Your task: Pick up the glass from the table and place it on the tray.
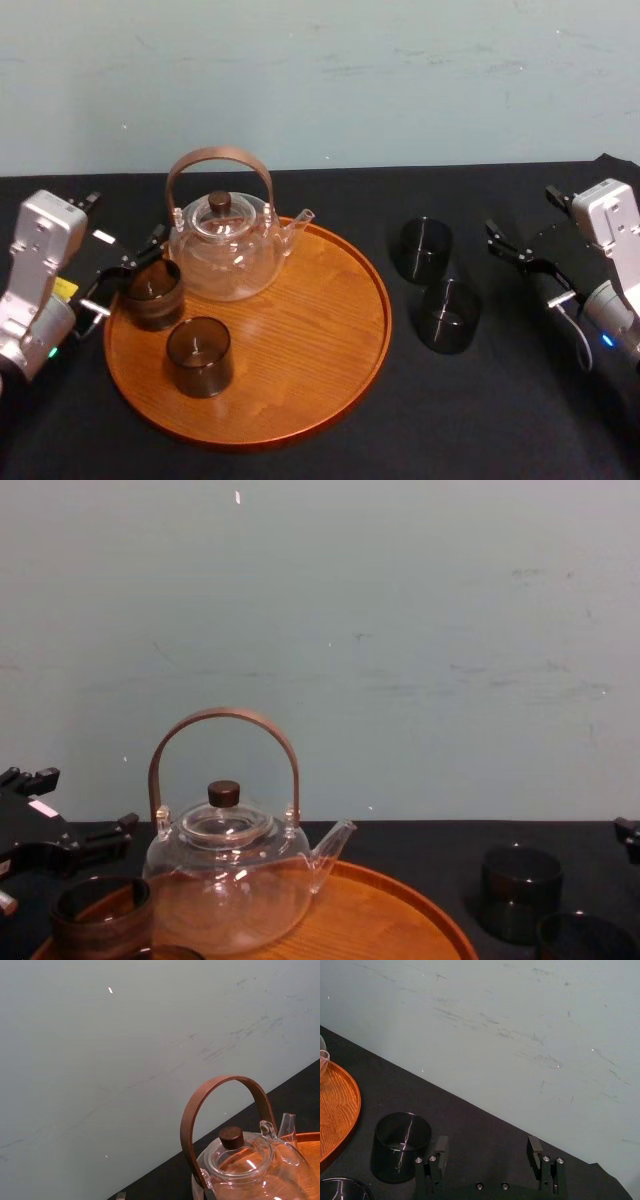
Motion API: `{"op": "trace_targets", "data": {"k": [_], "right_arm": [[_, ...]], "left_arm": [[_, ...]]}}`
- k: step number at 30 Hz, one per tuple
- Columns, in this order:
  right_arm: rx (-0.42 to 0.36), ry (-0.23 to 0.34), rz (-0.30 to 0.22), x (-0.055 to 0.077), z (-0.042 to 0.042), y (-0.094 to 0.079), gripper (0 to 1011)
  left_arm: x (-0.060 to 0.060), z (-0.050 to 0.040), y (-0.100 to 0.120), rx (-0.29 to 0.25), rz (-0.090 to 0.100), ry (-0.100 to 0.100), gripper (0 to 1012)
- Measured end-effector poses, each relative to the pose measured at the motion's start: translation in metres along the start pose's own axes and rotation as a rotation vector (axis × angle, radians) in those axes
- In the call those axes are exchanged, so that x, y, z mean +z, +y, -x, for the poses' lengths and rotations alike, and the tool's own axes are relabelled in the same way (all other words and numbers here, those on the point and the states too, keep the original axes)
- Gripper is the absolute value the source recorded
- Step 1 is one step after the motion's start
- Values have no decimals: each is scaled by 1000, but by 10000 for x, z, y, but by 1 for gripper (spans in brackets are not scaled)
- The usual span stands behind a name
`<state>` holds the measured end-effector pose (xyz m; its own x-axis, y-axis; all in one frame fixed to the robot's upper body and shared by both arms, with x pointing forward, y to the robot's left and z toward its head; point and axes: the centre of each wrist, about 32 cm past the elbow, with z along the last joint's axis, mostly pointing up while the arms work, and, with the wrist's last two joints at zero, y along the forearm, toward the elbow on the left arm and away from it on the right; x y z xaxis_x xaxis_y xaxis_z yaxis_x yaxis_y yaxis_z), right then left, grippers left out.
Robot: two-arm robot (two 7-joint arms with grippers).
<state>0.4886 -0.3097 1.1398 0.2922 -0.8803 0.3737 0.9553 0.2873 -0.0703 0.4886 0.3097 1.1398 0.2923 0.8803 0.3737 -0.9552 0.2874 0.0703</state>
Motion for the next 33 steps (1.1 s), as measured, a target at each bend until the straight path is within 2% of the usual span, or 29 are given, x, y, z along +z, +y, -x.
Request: {"op": "trace_targets", "data": {"k": [33], "right_arm": [[0,0,0,0,0,0,1003]], "left_arm": [[0,0,0,0,0,0,1001]]}}
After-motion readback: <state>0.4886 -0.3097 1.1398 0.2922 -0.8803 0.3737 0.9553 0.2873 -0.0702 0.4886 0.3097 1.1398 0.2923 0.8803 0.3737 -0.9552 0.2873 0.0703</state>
